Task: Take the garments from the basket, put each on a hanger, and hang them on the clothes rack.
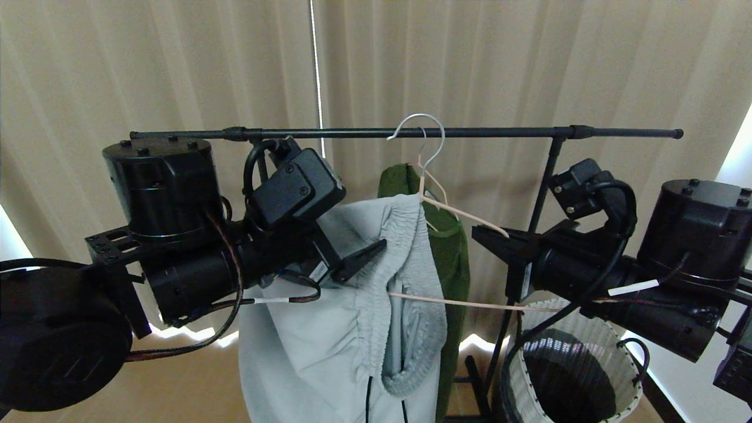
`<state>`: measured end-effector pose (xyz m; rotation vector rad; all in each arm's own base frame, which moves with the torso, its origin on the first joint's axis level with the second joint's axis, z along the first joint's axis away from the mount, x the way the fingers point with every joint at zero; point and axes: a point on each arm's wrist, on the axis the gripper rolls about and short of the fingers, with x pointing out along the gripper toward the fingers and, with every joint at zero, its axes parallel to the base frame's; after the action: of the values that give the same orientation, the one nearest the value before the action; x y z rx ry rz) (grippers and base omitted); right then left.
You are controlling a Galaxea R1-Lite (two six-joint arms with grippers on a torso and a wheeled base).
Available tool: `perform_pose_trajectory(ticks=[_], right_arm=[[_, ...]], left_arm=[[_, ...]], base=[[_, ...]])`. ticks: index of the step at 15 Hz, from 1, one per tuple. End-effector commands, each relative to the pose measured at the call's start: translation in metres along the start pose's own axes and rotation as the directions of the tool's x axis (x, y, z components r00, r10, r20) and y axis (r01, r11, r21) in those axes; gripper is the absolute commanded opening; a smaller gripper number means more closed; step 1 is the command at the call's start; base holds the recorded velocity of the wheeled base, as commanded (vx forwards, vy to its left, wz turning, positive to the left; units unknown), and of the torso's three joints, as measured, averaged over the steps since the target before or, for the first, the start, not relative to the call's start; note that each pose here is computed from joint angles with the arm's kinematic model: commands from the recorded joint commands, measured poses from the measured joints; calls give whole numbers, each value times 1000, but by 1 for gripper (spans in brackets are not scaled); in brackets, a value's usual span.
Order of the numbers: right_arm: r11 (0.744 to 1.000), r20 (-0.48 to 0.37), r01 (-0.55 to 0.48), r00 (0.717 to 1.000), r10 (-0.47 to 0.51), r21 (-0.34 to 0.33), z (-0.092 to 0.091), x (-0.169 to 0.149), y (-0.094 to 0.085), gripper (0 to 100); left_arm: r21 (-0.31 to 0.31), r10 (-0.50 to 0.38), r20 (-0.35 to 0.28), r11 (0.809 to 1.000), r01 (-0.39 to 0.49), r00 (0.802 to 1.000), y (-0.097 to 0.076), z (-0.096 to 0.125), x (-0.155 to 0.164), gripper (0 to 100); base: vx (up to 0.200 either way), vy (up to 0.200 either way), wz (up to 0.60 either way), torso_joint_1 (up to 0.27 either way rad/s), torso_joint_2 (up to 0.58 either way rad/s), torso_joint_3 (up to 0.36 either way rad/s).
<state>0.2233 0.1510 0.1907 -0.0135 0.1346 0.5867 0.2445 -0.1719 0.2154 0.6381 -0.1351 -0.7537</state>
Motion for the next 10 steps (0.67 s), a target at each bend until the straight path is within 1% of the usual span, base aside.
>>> perform_pose_trajectory(ticks=[1,2,3,4,5,7,10], right_arm=[[1000,17,-26,1000,26,-9,-2,-1,1,0],[999,22,-43,999,43,-28,-3,-2,1,0],[996,28,-60,998,62,-65,-5,-2,1,0],[995,35,-67,997,70,-75,-5,-3,2,0],[994,43,-72,996,76,-82,-4,-3,2,0],[992,48,-93,994,97,-89,-3,-4,2,0],[992,51,-94,994,99,-90,-2,-3,3,0]], left_arm=[[-4,4,-22,1000,-4,1000,2,-7,3,100],[-4,3,-23,1000,-3,1000,1,-7,4,100],[-5,0,-27,1000,0,1000,1,-8,4,100],[-5,0,-27,1000,0,1000,1,-8,4,100],[-4,1,-25,1000,-1,1000,1,-8,4,0],[-3,2,-24,1000,-2,1000,1,-8,4,0],[-2,3,-23,1000,-3,1000,1,-8,4,0]], base=[[0,0,0,0,0,0],[0,0,0,0,0,0],[0,0,0,0,0,0],[0,0,0,0,0,0],[0,0,0,0,0,0],[0,0,0,0,0,0],[0,0,0,0,0,0]])
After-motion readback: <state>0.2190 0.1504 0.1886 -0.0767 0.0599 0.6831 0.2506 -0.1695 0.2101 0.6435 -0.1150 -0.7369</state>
